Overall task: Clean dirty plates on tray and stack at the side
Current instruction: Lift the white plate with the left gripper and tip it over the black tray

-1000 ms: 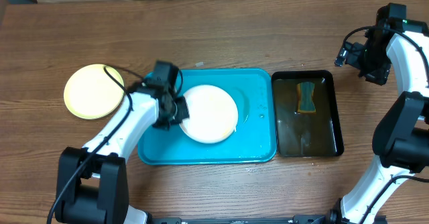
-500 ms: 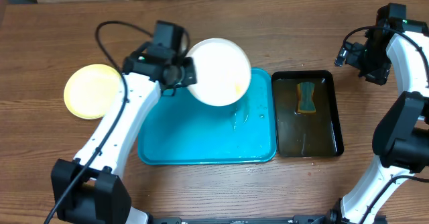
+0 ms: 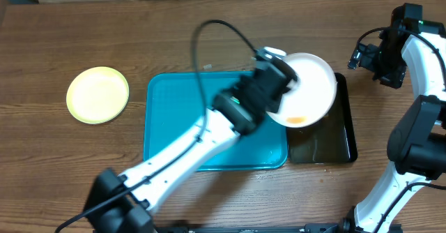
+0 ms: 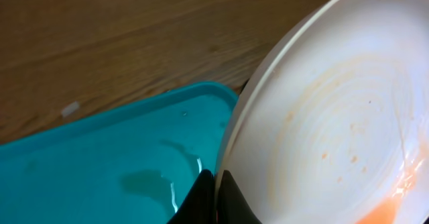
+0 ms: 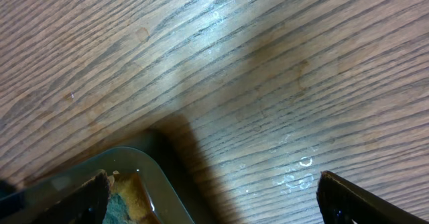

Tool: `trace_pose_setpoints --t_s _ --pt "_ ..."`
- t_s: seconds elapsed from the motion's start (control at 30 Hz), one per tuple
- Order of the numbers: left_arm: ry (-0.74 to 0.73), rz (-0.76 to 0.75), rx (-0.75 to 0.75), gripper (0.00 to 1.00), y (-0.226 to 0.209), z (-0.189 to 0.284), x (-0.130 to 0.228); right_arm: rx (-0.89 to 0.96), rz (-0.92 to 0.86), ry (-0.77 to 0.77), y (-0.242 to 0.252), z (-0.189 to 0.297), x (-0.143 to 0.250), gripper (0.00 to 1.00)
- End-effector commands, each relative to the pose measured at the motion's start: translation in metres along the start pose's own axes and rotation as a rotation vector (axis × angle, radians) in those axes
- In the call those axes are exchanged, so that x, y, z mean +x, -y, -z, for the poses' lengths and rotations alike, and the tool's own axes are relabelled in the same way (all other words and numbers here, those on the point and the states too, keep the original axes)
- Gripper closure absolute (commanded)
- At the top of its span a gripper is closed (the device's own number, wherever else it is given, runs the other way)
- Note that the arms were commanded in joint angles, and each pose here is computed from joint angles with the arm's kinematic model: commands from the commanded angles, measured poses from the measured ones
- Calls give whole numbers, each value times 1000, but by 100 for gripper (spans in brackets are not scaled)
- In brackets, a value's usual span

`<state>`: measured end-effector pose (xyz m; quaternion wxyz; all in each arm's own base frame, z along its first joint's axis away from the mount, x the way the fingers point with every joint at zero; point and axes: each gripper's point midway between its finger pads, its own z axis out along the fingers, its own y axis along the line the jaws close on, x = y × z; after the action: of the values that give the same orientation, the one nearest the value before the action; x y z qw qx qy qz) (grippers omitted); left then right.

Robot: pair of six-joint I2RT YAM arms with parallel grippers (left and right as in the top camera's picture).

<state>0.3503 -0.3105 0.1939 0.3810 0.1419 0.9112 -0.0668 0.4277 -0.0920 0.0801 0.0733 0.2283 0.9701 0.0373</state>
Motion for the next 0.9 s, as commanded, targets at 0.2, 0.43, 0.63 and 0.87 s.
trace_pose_setpoints --t_s 0.2,0.43,0.63,0.87 --pt "215 -441 -342 96 42 -3 -4 -15 3 39 -3 11 -9 0" --pt "415 -640 -587 96 76 53 -31 -15 3 38 -3 11 -9 0" --pt "463 -742 -603 96 100 75 -38 -15 3 38 -3 11 -9 0" --pt "464 -752 -599 96 102 75 -37 -15 3 39 -3 11 -9 0"
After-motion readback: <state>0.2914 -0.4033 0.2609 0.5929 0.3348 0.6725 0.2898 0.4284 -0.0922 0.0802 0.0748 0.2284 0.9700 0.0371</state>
